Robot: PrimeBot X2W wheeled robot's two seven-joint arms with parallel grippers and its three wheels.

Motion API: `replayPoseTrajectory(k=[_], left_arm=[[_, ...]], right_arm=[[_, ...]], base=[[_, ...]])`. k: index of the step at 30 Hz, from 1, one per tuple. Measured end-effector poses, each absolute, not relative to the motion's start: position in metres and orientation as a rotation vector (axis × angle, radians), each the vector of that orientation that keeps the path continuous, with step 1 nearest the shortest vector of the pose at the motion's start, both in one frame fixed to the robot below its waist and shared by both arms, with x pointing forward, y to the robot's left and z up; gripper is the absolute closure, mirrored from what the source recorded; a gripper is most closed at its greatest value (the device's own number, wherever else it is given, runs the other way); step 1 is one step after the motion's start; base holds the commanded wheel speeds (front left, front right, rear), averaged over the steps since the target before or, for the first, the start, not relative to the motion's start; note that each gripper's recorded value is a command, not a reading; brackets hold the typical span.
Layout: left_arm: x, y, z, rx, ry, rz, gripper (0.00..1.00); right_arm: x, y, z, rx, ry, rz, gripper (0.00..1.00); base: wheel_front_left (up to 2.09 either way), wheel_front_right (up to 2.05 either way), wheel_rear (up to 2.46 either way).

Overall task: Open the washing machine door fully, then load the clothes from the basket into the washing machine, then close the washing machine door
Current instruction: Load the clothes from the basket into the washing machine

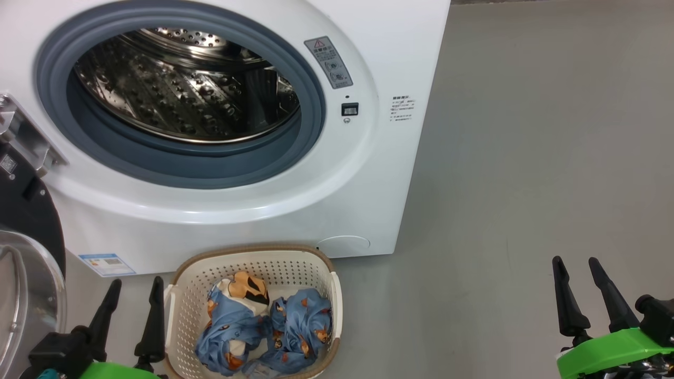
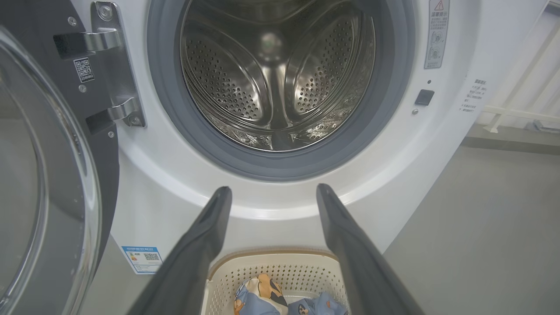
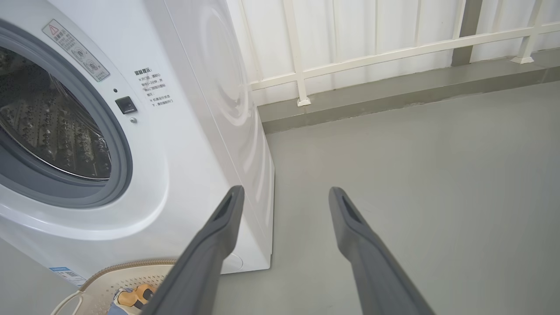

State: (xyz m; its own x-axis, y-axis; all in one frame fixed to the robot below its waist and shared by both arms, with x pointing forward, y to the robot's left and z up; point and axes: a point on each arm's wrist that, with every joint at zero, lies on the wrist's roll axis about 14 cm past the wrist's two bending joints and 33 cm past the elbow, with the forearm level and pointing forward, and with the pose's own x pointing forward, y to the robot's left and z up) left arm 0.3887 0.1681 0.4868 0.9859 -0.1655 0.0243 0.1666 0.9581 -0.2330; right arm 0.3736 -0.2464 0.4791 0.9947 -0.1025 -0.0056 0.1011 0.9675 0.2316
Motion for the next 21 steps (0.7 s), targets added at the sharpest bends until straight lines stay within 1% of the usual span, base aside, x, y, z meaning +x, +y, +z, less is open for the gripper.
replayPoseTrajectory(k=[9,16,21], left_arm=[[0.388,0.164,0.471,-0.254,0.042,-0.164,0.0],[0.386,0.147,0.431,-0.262,0.167,-0.186,0.0],[0.398,0.143,0.404,-0.262,0.246,-0.178,0.0]], right_arm=[[0.38,-0.241,0.475,0.248,0.003,-0.098,0.0],[0.395,-0.235,0.471,0.256,0.008,-0.089,0.0],[0.409,-0.23,0.464,0.261,0.021,-0.082,0.0]], base=[[0.0,0.0,0.0],[0.0,0.0,0.0],[0.0,0.0,0.0]])
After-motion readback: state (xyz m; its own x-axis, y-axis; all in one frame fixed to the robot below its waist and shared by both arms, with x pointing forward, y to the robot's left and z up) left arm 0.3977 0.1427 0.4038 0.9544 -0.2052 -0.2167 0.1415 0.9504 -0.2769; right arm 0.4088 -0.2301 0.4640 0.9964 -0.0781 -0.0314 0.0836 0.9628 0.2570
